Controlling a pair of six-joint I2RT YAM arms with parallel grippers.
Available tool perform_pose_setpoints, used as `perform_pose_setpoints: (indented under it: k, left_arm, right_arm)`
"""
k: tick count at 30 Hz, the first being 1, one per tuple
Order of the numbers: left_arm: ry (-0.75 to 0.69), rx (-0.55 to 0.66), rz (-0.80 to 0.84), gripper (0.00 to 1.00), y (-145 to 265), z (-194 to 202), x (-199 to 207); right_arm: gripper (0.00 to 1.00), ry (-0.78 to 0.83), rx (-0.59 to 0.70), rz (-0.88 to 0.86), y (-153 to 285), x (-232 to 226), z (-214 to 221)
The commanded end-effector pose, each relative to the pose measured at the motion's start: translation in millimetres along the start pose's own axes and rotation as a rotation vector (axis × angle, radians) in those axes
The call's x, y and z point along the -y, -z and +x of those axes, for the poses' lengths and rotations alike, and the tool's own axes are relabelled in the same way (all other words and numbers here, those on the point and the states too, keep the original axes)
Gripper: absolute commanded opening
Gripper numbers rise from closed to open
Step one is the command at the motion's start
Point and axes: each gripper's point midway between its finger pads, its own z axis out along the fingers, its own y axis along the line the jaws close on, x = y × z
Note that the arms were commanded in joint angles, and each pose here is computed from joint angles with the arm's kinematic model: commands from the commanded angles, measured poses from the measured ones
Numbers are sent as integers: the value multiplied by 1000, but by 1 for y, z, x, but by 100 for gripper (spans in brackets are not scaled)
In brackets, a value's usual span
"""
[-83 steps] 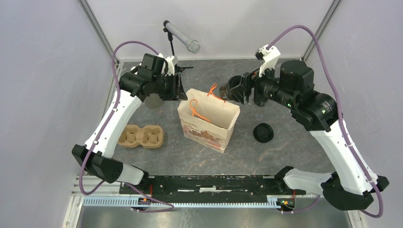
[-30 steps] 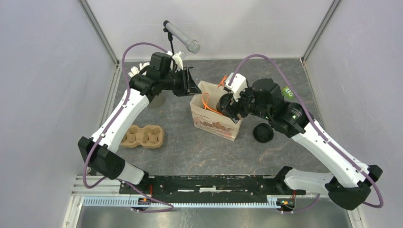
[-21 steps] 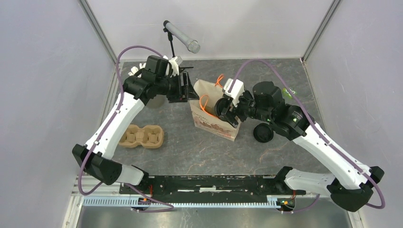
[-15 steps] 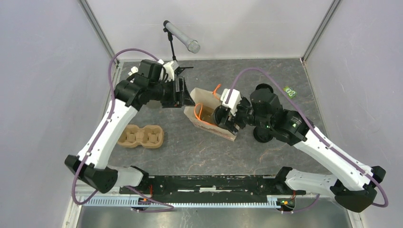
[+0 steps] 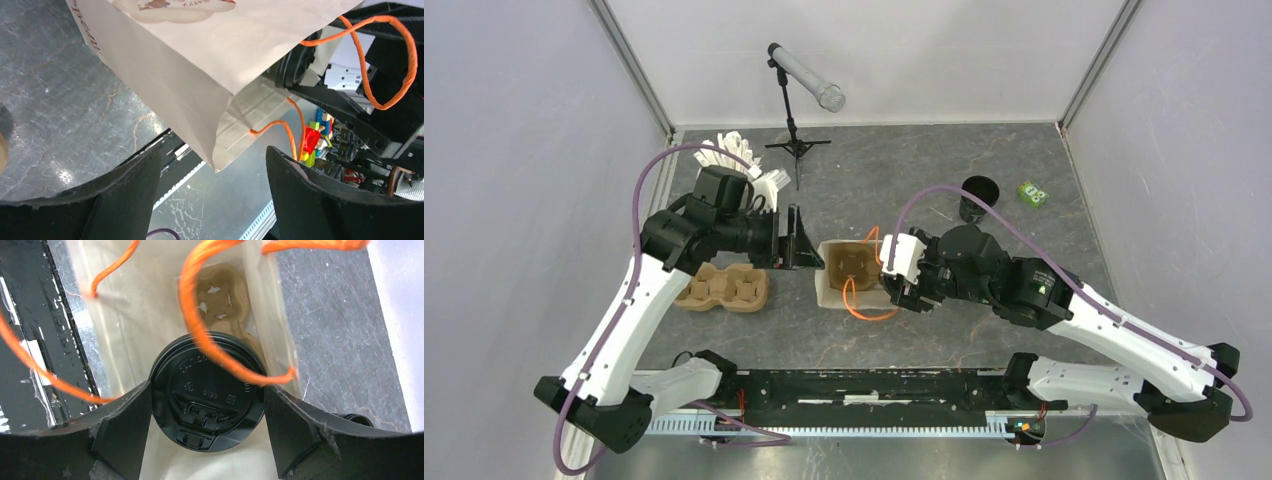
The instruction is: Pack the takeout coffee
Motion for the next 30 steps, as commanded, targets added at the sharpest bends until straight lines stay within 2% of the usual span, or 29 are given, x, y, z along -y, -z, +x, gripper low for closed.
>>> perform_pose_setpoints:
  k: [1,7,16,23,27,30]
  left_arm:
    - [-50,-12,52,83,16,17,10]
    - [-21,-26,56,83,15,24,9]
    - [14,-18,63,85,12,29,7]
    - [-1,38,-19,84,2,11,-9]
    - [-38,118,-89,80,6,-8,-15]
    - [-39,122,-70,77,2,-10,-13]
  right_arm:
    - [66,23,14,41,2,4,-5]
    - [66,54,9,-14,-11,-19,-7]
    - [67,71,66,46,-30,-14,-24]
    - [66,96,75,39,-36,-20,-21]
    - [66,102,65,33,-33,-23,-17]
    - [66,101,51,37,-31,-24,-10]
